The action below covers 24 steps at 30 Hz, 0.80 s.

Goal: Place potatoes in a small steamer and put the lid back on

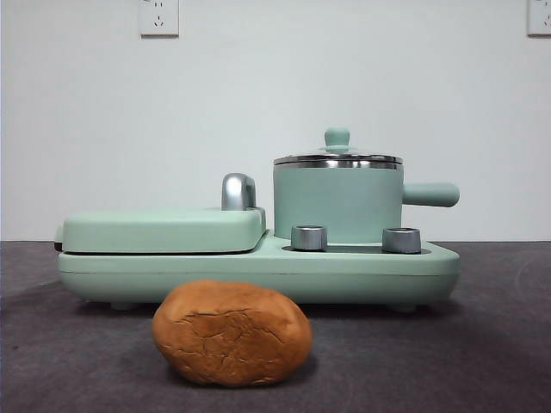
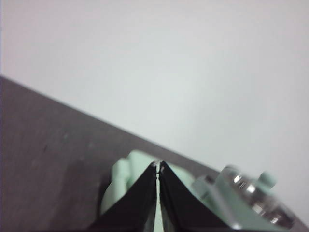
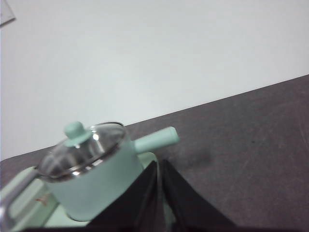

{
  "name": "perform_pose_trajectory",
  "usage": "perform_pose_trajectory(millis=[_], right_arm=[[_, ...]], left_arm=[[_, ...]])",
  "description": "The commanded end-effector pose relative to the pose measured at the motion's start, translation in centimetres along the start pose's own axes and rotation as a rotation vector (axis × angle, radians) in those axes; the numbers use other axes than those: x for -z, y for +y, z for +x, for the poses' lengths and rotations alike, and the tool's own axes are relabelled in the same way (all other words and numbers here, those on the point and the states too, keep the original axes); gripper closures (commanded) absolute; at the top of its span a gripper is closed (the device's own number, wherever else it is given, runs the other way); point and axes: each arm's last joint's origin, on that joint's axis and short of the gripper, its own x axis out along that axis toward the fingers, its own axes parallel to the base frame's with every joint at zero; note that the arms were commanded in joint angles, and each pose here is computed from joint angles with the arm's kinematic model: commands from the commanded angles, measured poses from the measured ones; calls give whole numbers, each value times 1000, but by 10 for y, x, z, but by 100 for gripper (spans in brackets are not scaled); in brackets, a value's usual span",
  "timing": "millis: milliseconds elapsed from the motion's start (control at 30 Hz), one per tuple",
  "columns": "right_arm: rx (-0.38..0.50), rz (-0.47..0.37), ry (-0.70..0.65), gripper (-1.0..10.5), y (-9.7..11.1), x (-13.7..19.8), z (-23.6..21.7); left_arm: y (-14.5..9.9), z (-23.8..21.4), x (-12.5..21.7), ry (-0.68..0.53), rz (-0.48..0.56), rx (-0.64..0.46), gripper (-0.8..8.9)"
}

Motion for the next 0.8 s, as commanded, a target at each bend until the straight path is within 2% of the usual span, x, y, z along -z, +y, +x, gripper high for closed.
perform_pose_trajectory(millis=[33,133,233,433,567,667,800], right_arm=[[-23,-60,27,934,11,-22,-4],[-59,-147,71,934,21,-43,-2],[-113,-221,121,934,28,-59,4],[-243,-366,215,934,35,-72,25],[-306,-450,254,934,36,-75,39],[-316,-522,270,934,36,-75,47],[-329,-635,282,934,35,-72,53]], left_arm=[[-15,-1,-22,14,41,33,806],[-28,2,-42,89,98,48,805],[-40,9,-60,157,207,95,805],[-56,32,-88,265,395,212,807],[-59,50,-94,328,556,296,807],[-61,63,-94,354,708,368,807],[-63,78,-90,371,854,441,807]])
